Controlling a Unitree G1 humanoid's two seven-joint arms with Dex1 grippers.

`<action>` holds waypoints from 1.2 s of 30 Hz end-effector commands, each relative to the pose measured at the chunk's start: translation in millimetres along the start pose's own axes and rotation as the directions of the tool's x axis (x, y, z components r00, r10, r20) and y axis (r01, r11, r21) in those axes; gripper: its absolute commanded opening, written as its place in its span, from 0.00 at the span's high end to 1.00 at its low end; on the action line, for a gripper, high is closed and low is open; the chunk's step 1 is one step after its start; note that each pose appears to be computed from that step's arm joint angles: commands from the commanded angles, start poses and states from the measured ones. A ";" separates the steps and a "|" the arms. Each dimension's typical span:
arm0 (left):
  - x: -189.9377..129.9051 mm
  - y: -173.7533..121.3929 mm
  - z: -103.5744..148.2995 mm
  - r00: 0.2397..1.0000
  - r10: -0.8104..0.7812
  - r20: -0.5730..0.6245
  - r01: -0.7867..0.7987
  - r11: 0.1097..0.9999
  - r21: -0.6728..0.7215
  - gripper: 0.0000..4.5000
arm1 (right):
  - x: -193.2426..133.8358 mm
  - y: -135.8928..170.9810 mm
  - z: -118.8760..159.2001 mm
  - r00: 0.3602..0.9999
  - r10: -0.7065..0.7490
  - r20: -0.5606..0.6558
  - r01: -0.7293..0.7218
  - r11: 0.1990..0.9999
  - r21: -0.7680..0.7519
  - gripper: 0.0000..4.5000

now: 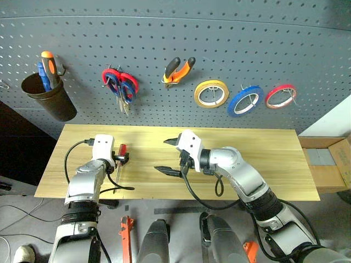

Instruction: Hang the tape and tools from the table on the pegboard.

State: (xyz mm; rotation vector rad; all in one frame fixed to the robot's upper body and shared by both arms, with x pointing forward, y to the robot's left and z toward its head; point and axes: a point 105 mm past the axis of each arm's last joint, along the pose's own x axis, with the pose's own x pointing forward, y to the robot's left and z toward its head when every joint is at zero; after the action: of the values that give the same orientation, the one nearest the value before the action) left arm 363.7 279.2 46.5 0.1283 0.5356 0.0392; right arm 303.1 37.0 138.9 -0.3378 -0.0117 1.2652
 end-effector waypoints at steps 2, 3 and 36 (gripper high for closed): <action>1.7 2.4 -0.1 0.999 -0.009 -0.033 0.010 1.000 0.023 0.00 | -2.3 -0.5 9.5 1.000 -0.004 0.021 0.004 1.000 -0.021 0.00; 2.4 1.4 -0.9 0.999 -0.014 -0.041 0.015 1.000 0.021 0.00 | -3.2 -0.1 8.4 1.000 -0.004 0.018 0.005 1.000 -0.020 0.00; -147.9 12.8 99.9 0.645 0.294 0.706 -0.599 0.768 0.227 0.82 | -23.3 6.7 92.9 0.849 -0.043 0.527 -0.084 0.973 0.216 0.00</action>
State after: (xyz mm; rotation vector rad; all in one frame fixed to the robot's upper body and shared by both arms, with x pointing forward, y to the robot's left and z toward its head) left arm 299.0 266.4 163.8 0.6433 -0.0386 0.2717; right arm 275.4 41.0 205.8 0.1966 -0.2244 1.3397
